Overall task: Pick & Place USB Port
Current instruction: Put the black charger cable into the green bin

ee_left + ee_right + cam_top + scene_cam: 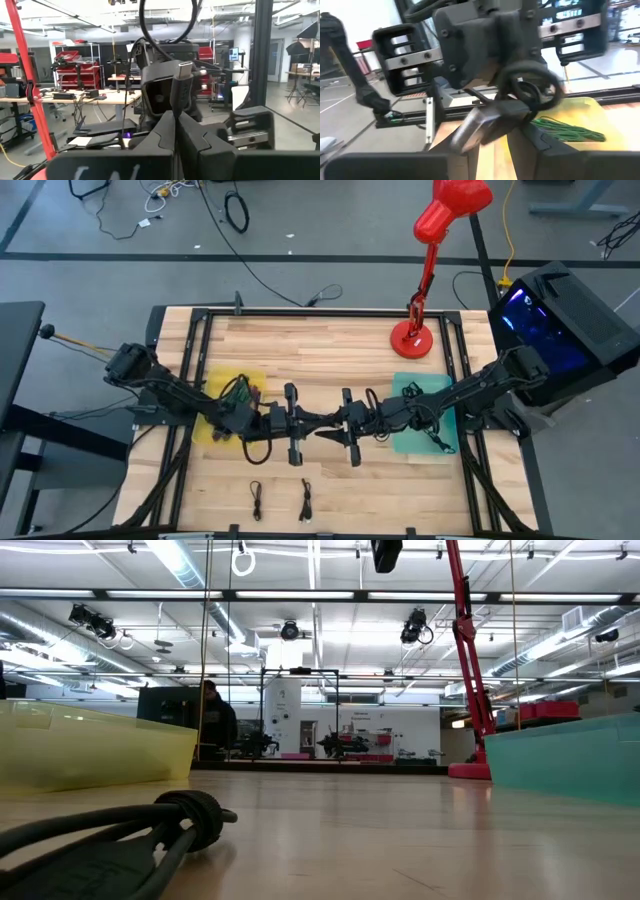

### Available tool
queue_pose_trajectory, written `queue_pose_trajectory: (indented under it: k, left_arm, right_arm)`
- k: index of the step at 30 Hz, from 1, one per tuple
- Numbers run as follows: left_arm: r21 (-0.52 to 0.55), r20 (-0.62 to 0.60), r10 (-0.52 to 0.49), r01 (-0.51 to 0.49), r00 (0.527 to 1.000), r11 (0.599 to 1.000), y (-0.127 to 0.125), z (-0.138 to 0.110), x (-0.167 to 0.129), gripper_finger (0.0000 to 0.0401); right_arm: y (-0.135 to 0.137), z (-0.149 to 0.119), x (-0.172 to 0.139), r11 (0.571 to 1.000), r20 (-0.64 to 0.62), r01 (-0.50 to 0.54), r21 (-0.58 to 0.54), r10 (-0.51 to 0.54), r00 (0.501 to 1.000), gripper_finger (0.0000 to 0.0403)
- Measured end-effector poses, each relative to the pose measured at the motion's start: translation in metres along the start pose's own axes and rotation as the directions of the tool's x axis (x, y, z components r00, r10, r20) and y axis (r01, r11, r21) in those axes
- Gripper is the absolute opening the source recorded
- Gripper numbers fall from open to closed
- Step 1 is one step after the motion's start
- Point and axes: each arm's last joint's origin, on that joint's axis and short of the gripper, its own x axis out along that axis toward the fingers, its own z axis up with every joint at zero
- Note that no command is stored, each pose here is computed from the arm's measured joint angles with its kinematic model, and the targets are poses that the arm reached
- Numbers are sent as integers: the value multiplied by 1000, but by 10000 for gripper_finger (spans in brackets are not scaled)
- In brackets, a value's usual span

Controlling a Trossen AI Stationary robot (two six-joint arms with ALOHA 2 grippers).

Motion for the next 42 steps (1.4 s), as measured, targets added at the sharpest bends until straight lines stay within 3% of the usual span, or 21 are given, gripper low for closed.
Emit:
queue_pose_trajectory:
  k: [6, 12, 20, 31, 42]
  left_arm:
    - [10, -13, 12, -12, 1000, 1000, 1, 3, -2, 5]
    - [14, -31, 13, -13, 999, 1000, 2, 7, -5, 5]
    - [35, -66, 42, -40, 997, 999, 3, 4, -5, 5]
    - [35, -47, 27, -25, 999, 999, 4, 13, -8, 5]
    - [35, -40, 17, -16, 999, 999, 4, 15, -9, 5]
  right_arm:
    - [-13, -8, 1, 995, -90, 99, -13, -100, 991, 99]
    - [-14, -7, 1, 995, -82, 91, -34, -93, 992, 99]
    - [-10, 0, 0, 998, -46, -6, -55, 4, 999, 99]
    - [-23, 6, -2, 995, -38, 58, -85, -61, 997, 99]
    - [-19, 19, -7, 993, -3, -91, -73, 91, 996, 106]
